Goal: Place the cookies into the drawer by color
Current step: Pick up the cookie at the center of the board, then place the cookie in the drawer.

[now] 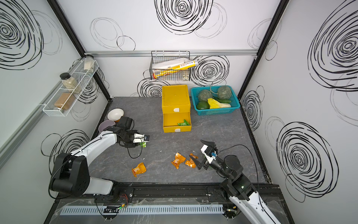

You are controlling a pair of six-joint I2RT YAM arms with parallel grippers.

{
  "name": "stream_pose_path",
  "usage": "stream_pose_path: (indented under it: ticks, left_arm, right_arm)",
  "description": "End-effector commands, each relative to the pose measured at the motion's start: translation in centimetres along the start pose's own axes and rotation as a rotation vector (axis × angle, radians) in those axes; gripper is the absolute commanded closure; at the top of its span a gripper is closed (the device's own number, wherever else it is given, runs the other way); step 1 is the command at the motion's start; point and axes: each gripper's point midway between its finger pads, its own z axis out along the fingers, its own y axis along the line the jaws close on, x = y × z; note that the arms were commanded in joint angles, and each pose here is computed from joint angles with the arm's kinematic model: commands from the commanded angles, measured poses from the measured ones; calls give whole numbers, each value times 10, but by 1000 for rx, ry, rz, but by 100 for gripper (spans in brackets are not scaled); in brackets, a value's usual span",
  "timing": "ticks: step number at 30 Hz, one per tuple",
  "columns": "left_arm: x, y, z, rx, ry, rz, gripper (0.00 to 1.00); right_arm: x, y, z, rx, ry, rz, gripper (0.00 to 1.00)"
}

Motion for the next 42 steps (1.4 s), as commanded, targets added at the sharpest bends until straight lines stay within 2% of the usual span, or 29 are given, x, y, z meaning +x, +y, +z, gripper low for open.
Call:
stream_pose_path:
  ticks: [1, 8, 16, 23, 29, 35, 41, 42]
  left_arm:
    - [-42, 22, -16, -53, -172, -88, 65]
    - [-108, 65, -47, -164, -366, -190, 66]
    - [-173, 105, -76, -220, -522, -287, 68]
    - [-224, 127, -73, -195, -532, -271, 67]
    - [-244, 136, -60, -194, -518, -244, 66]
    - [-241, 141, -51, -217, -481, -257, 51]
    - [-232, 138, -60, -261, -488, -300, 23]
    - [-232, 137, -64, -271, -500, -303, 15]
  right_arm:
    - [-6, -2, 0, 8, -30, -8, 0]
    - [-5, -3, 0, 15, -28, -10, 0]
    - [-7, -4, -1, 26, -36, -10, 0]
    - [-7, -5, -1, 27, -38, -13, 0]
    - [-10, -6, -3, 39, -50, -14, 0]
    - [-11, -6, -4, 41, -55, -14, 0]
    - [-11, -7, -4, 44, -58, -15, 0]
    - [-10, -6, -3, 39, -55, -14, 0]
